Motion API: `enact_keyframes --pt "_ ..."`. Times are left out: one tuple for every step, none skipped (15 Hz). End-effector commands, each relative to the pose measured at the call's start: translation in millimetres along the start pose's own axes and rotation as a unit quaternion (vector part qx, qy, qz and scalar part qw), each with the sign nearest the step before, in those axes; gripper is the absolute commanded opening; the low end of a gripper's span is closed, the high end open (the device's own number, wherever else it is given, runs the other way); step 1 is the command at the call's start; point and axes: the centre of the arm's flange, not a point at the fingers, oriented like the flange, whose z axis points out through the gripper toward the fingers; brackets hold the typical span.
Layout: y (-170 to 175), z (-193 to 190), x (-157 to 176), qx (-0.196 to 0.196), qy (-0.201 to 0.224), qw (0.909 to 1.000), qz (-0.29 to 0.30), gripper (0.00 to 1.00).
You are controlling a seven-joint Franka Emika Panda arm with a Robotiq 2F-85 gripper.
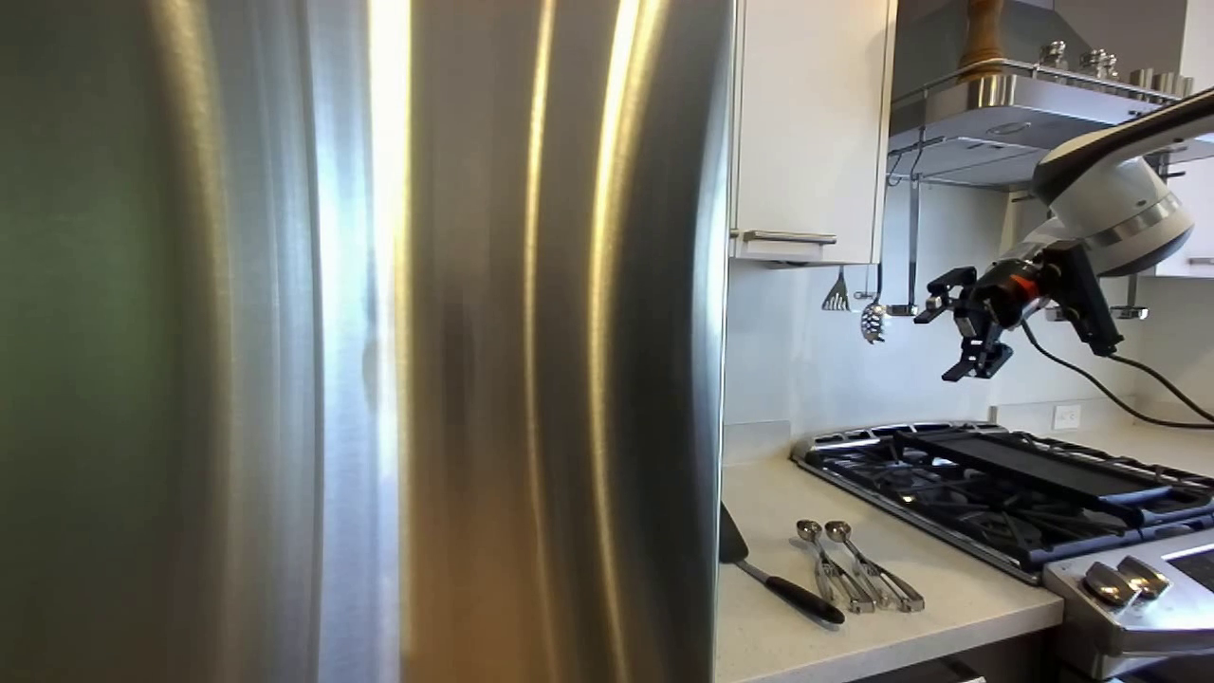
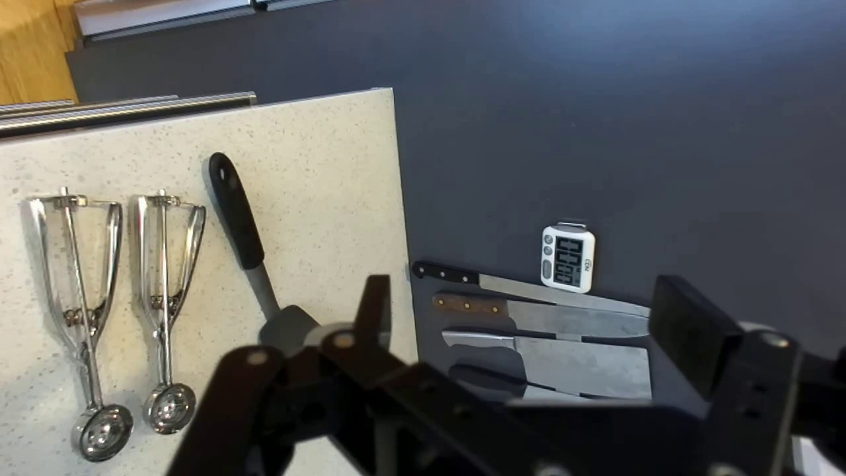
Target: Open the top right cupboard door
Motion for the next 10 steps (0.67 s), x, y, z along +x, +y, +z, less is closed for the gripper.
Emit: enact_keyframes --pt "0 0 0 0.000 0.000 1.0000 0.000 1.00" --pt "0 0 0 0.000 0.000 1.0000 0.000 1.00" --pt "-2 2 3 0.022 -0.008 0.9997 0.001 1.00" --pt "-8 7 3 0.044 0.006 0.9989 0.016 1.00" --pt "-13 9 2 0.061 0.015 0.9978 0.020 1.00" --pt "-22 9 -2 0.086 0.013 0.9958 0.028 1.00" --pt "-28 8 -1 0.104 0.027 0.9936 0.034 1.00" --pt "-36 5 0 0.121 0.046 0.9902 0.051 1.00" --pt "-44 2 1 0.135 0.064 0.9867 0.064 1.00" --pt "-51 1 5 0.150 0.085 0.9825 0.071 1.00"
